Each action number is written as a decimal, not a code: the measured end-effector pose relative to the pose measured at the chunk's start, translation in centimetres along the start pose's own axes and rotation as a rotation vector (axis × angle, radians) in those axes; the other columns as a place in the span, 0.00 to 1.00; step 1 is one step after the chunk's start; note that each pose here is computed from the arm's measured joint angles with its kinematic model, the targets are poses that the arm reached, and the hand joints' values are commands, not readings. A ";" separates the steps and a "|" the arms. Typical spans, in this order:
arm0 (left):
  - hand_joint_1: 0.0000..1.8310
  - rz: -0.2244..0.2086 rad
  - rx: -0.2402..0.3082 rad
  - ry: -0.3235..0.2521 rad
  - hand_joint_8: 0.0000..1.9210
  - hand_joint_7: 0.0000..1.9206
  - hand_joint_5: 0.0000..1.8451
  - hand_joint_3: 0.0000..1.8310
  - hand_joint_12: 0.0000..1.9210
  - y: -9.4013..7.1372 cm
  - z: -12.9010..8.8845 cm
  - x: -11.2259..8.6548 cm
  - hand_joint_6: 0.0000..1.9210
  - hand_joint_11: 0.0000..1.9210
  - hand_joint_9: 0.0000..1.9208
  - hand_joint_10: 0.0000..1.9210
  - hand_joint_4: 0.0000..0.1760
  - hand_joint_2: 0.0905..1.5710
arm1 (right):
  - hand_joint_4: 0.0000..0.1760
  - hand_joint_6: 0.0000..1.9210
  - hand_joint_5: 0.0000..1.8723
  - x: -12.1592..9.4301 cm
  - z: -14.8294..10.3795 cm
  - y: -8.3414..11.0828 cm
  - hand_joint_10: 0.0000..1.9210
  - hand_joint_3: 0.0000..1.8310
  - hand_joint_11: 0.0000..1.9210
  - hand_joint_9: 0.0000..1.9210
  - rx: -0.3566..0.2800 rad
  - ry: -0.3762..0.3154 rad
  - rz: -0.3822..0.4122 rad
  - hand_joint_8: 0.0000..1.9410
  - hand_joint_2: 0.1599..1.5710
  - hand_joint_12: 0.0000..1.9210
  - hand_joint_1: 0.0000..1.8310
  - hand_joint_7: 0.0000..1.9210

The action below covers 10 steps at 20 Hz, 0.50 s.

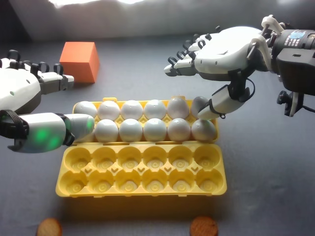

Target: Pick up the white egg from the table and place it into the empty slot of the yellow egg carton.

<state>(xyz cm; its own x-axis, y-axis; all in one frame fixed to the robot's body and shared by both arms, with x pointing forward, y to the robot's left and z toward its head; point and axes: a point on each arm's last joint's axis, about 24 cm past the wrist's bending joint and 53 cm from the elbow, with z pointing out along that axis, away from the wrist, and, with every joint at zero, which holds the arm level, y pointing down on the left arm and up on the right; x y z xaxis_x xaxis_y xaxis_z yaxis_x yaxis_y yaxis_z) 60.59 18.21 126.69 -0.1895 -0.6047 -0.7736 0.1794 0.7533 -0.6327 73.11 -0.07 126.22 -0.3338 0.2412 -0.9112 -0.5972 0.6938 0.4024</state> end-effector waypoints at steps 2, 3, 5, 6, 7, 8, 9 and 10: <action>0.00 0.000 0.000 0.000 0.00 0.17 0.14 0.00 0.26 0.0 0.0 0.0 0.00 0.00 0.15 0.00 0.00 0.77 | 0.00 0.00 0.05 -0.1 -0.1 -0.2 0.16 0.00 0.00 0.02 0.003 -0.001 -0.001 0.00 0.61 0.43 0.37 0.09; 0.01 0.000 0.000 0.000 0.00 0.18 0.15 0.00 0.28 0.0 0.0 0.0 0.00 0.00 0.16 0.00 0.00 0.77 | 0.00 0.00 0.04 -0.3 -0.4 -0.4 0.15 0.00 0.00 0.01 0.008 -0.004 -0.001 0.00 0.61 0.40 0.35 0.08; 0.00 0.000 0.000 0.000 0.00 0.18 0.15 0.00 0.29 0.0 0.0 0.0 0.00 0.00 0.16 0.00 0.00 0.77 | 0.00 0.00 0.03 -1.2 -1.5 -0.5 0.13 0.00 0.00 0.01 0.010 -0.017 0.000 0.00 0.60 0.33 0.35 0.07; 0.00 0.000 0.000 0.000 0.00 0.17 0.14 0.00 0.25 0.0 0.0 0.0 0.00 0.00 0.15 0.00 0.00 0.77 | 0.00 0.00 0.04 -2.0 -2.3 -0.4 0.12 0.00 0.00 0.01 0.004 -0.036 0.001 0.00 0.60 0.31 0.35 0.07; 0.00 0.000 0.000 0.001 0.00 0.17 0.14 0.00 0.25 0.0 0.0 0.0 0.00 0.00 0.14 0.00 0.00 0.77 | 0.00 0.00 0.04 -3.6 -3.6 -0.2 0.12 0.00 0.00 0.02 -0.007 -0.079 0.000 0.00 0.59 0.30 0.36 0.08; 0.01 0.000 0.000 0.000 0.00 0.17 0.14 0.00 0.24 0.0 0.0 0.0 0.00 0.00 0.14 0.00 0.00 0.77 | 0.00 0.00 0.03 -5.0 -4.7 0.1 0.10 0.00 0.00 0.01 -0.020 -0.118 0.000 0.00 0.60 0.28 0.35 0.07; 0.02 0.000 -0.001 0.000 0.00 0.17 0.14 0.00 0.25 0.0 0.0 0.0 0.00 0.00 0.15 0.00 0.00 0.77 | 0.00 0.00 0.03 -6.4 -5.7 0.3 0.10 0.00 0.00 0.02 -0.029 -0.156 0.000 0.00 0.59 0.27 0.37 0.07; 0.01 -0.003 0.001 -0.001 0.00 0.17 0.14 0.00 0.27 0.0 0.0 0.0 0.00 0.00 0.15 0.00 0.00 0.77 | 0.00 0.00 0.03 -7.7 -6.8 0.3 0.09 0.00 0.00 0.03 -0.039 -0.199 0.000 0.00 0.58 0.26 0.38 0.07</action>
<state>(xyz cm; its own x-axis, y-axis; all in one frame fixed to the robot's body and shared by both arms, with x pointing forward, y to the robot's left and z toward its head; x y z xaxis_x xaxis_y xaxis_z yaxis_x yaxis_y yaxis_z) 60.59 18.21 126.71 -0.1893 -0.6070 -0.7718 0.1797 0.7513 -0.6350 70.51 -6.31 133.97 -0.1857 0.3732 -0.9090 -0.6259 0.6681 0.4022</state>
